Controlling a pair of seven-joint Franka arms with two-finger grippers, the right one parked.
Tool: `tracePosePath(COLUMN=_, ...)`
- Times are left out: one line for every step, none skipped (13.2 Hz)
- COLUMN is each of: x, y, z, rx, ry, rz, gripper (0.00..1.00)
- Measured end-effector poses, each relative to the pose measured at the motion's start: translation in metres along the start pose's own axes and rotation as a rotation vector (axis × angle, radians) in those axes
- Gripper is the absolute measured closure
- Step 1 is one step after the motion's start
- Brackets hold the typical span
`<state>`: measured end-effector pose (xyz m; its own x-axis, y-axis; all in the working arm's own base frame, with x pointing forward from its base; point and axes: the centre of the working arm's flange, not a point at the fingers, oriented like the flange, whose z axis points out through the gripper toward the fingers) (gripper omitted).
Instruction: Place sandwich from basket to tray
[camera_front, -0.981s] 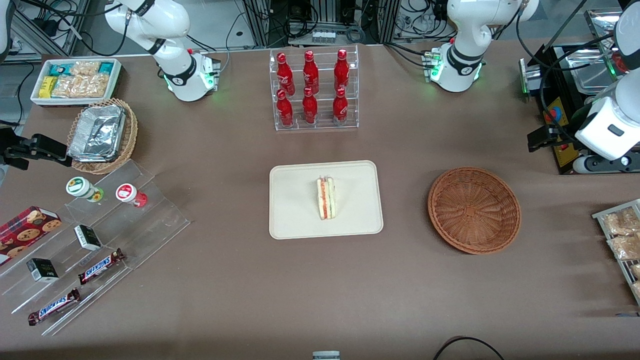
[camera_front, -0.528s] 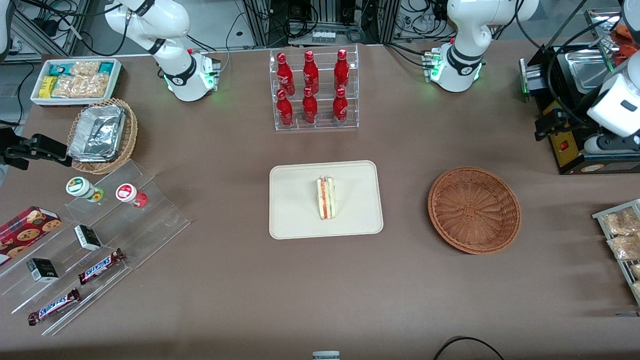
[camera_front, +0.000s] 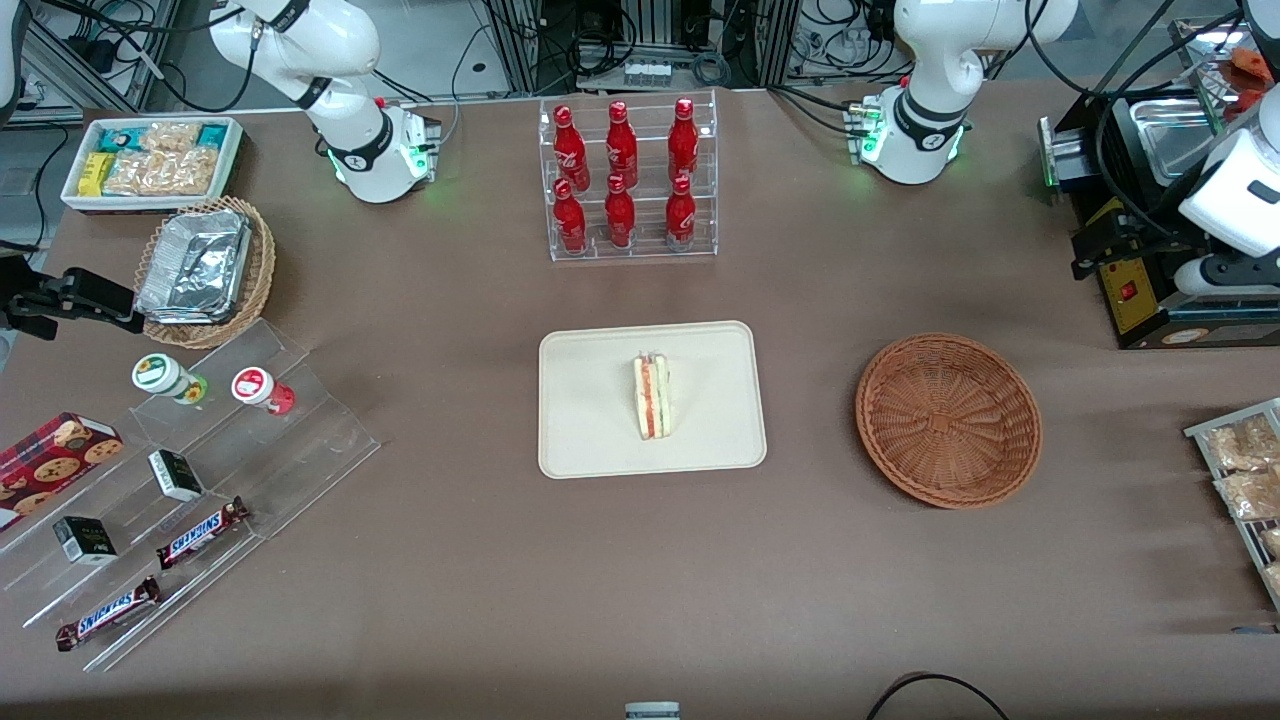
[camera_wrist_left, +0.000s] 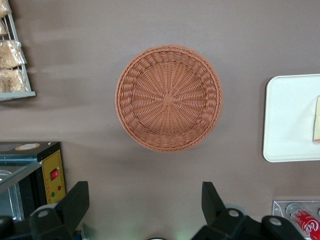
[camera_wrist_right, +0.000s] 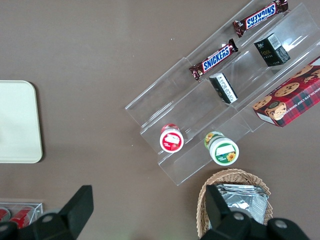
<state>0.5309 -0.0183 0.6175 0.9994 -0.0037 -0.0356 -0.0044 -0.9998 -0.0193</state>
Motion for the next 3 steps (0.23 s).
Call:
tracePosePath(x=0.0046, y=0.0003, z=-0.0011, rx=0.0, ry=0.004, rz=0.0, gripper=0.0)
tracePosePath(x=0.0084, y=0.0005, z=-0.0017, rx=0.001, ry=0.007, rz=0.0, gripper=0.0)
tracePosePath(x=0.0116, y=0.0007, z=-0.0025, rx=0.001, ry=0.01, rz=0.0, gripper=0.0)
